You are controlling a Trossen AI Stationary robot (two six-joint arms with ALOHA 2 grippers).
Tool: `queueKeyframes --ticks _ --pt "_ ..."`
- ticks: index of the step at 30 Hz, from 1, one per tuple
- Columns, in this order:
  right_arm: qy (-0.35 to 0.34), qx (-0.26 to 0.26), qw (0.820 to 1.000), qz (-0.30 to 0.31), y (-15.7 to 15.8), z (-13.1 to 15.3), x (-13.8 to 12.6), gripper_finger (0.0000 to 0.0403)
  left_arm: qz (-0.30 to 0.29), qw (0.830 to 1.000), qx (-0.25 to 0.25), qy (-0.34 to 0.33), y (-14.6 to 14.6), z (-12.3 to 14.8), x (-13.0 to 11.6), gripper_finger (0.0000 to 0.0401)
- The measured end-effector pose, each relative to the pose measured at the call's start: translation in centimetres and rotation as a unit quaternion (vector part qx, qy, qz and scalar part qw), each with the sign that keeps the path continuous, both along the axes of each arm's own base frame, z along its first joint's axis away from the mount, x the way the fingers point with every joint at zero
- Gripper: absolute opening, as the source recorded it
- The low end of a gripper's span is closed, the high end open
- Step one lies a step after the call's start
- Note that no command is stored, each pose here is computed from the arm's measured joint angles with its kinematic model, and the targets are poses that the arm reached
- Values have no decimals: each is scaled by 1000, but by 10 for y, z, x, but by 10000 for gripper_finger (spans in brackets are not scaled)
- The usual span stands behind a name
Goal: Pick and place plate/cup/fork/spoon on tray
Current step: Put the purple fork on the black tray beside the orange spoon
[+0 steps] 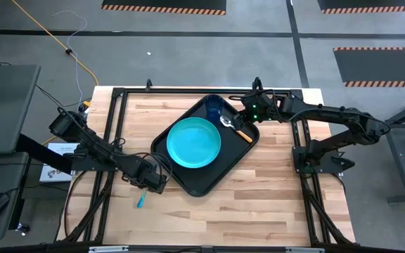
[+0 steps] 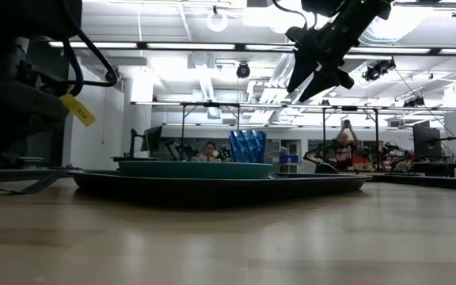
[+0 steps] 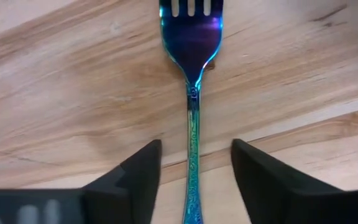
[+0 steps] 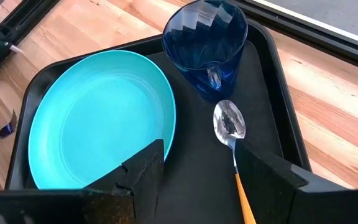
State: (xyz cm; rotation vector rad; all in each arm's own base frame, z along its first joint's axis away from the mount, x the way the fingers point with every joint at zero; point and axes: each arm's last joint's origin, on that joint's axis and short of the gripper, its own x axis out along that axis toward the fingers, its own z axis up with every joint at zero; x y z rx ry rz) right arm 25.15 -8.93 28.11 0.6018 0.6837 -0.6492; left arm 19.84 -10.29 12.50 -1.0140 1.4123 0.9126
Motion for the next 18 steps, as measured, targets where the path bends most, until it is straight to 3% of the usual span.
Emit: queueKeyframes --ticks 8,18 --pt "0 1 1000 1 0 0 0 190 -5 1000 5 -2 0 0 0 93" --pt "0 1 1000 1 0 0 0 190 -17 1000 8 -5 1 0 0 48"
